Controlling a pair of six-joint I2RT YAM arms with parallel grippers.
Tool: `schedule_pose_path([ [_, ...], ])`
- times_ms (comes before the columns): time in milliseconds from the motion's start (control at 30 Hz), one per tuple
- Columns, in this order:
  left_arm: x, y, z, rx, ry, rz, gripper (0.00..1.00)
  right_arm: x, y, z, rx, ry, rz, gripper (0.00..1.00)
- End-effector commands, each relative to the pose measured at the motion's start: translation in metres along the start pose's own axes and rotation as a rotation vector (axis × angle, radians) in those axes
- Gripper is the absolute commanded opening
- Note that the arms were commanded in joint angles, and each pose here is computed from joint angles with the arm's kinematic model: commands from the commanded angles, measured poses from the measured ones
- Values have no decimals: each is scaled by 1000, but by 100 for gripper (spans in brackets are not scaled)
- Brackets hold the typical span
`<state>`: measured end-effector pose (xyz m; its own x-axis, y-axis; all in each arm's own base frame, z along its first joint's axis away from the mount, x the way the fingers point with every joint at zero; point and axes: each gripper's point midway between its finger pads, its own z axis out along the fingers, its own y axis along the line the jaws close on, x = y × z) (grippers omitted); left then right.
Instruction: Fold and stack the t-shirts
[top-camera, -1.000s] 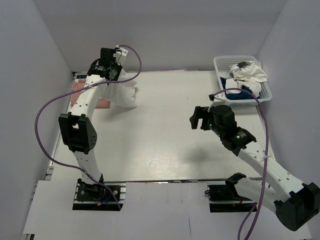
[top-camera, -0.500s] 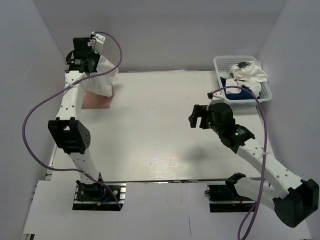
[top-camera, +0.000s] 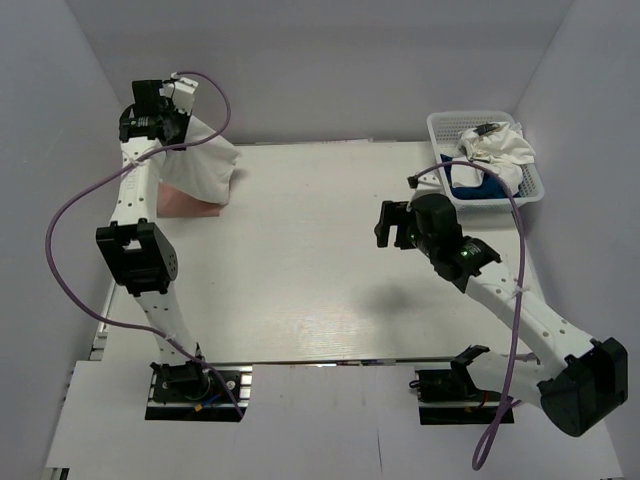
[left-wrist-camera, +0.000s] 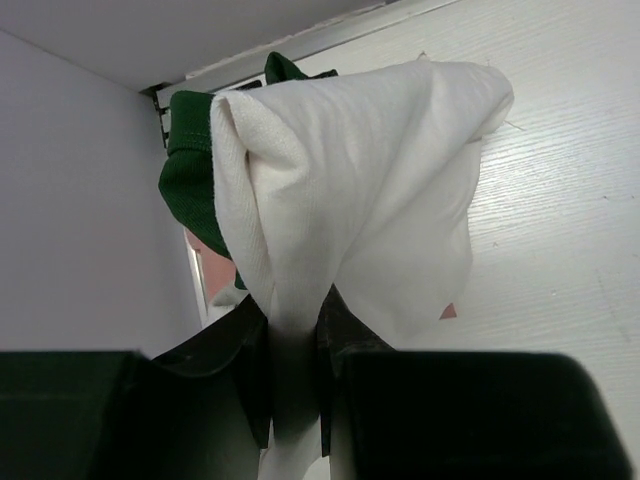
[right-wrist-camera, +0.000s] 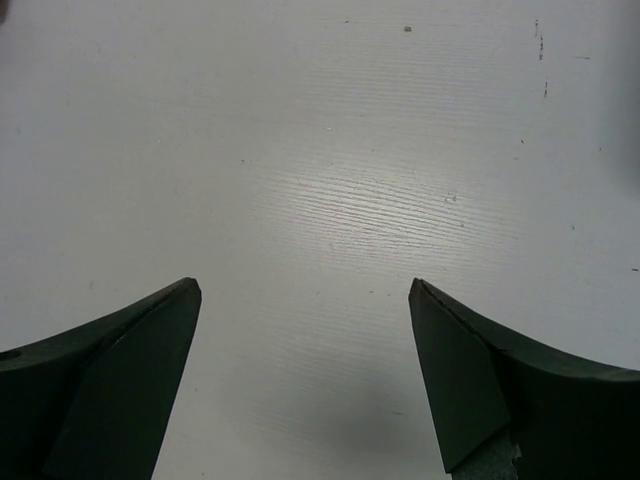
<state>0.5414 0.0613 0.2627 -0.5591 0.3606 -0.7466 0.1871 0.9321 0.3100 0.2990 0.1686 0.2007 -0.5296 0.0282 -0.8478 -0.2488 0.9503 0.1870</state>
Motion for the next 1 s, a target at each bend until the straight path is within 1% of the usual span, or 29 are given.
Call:
schedule_pose_path([
  [0,-22,18,-8,5,-92,-13,0,-26,8,-1,-20,-56,1,90],
  [100,-2,29,14,-7,-46,-32,0,-27,8,2,-13,-49,-6,90],
  [133,5,40,20,-39,-34,-41,0,-29,8,2,-10,-50,-9,90],
  [167,12,42,27,-52,-10,-43,0,-35,8,1,-5,-59,-7,90],
  [200,23,50,40,-80,17,-51,0,-29,7,5,3,-35,-13,90],
  [267,27,60,50,-108,15,-56,0,-37,10,5,2,-44,-9,90],
  [300,33,68,55,-125,23,-63,0,-33,10,10,5,-25,-9,90],
  [333,32,78,58,-152,9,-68,0,-37,13,10,-8,-28,-7,90],
  [367,42,74,70,-141,32,-70,0,-39,13,13,-2,-29,-3,90],
  [400,34,83,70,-153,0,-72,0,-37,14,17,-1,-18,-5,90],
  [467,32,89,75,-158,-18,-86,0,-40,19,23,-13,-9,-2,90],
  [667,54,112,91,-201,5,-109,0,-33,27,41,-24,55,9,90],
  [700,57,113,95,-209,7,-125,3,-34,28,44,-24,59,11,90],
  [733,64,115,98,-212,17,-143,17,-30,26,47,-19,75,9,90],
  [800,61,114,99,-205,1,-152,48,-31,28,48,-24,79,10,90],
  [833,58,110,101,-182,-12,-166,96,-30,29,49,-23,85,6,90],
  [867,58,110,101,-181,-13,-177,100,-31,28,50,-18,82,9,90],
  [967,52,109,97,-176,-29,-195,100,-28,27,52,-13,92,9,90],
])
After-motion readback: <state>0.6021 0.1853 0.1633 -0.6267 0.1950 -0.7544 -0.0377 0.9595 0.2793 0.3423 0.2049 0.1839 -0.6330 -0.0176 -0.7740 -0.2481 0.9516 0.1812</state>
